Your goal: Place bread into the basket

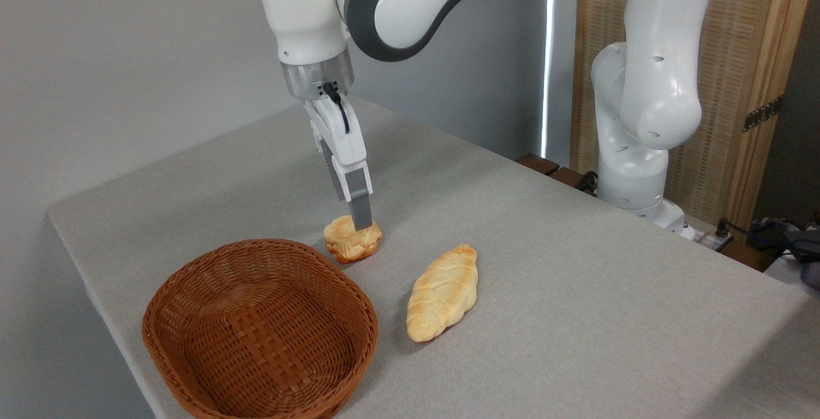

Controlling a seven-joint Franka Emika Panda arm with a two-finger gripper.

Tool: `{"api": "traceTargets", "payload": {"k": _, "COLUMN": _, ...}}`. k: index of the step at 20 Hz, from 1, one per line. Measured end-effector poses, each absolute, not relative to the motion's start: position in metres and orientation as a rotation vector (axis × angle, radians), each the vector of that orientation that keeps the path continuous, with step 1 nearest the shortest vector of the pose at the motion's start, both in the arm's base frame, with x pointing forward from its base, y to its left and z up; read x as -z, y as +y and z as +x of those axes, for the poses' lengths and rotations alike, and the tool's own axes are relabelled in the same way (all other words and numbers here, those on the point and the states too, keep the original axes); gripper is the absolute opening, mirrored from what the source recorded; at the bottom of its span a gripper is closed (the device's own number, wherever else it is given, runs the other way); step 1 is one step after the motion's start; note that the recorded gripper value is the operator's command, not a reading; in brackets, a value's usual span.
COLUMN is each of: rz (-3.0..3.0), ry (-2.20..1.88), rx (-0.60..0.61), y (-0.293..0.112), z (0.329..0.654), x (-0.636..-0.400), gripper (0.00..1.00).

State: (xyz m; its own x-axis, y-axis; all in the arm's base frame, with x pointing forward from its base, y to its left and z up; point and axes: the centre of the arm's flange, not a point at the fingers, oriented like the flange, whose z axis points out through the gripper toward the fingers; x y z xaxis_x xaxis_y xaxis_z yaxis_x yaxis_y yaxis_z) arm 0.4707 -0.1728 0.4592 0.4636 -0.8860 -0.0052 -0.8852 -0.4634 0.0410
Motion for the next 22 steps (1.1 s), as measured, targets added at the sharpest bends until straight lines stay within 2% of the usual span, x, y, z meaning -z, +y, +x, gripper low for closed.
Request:
{"api": "traceTargets", "payload": {"k": 7, "rz": 2.657, "ry": -1.696, "rx": 0.108, "y": -0.182, "z": 0.477, "x": -0.429, "gripper": 1.00}}
{"api": "traceTargets", "payload": {"k": 14, "rz": 2.648, "ry": -1.716, "rx": 0.155, "y": -0.190, "z": 0.478, "x": -0.412, "gripper": 0.99}}
{"api": "traceTargets", "payload": {"k": 18, "rz": 2.649, "ry": -1.723, "rx": 0.158, "y": -0.191, "z": 0.479, "x": -0.409, "gripper": 0.50}}
{"api": "traceTargets", "payload": {"k": 20, "rz": 2.651, "ry": -1.730, "rx": 0.159, "y": -0.190, "z": 0.479, "x": -0.409, "gripper": 0.43}}
{"api": "traceTargets", "payload": {"k": 22, "rz": 2.652, "ry": -1.732, "rx": 0.159, "y": -0.190, "z": 0.479, "x": -0.409, "gripper": 0.43}}
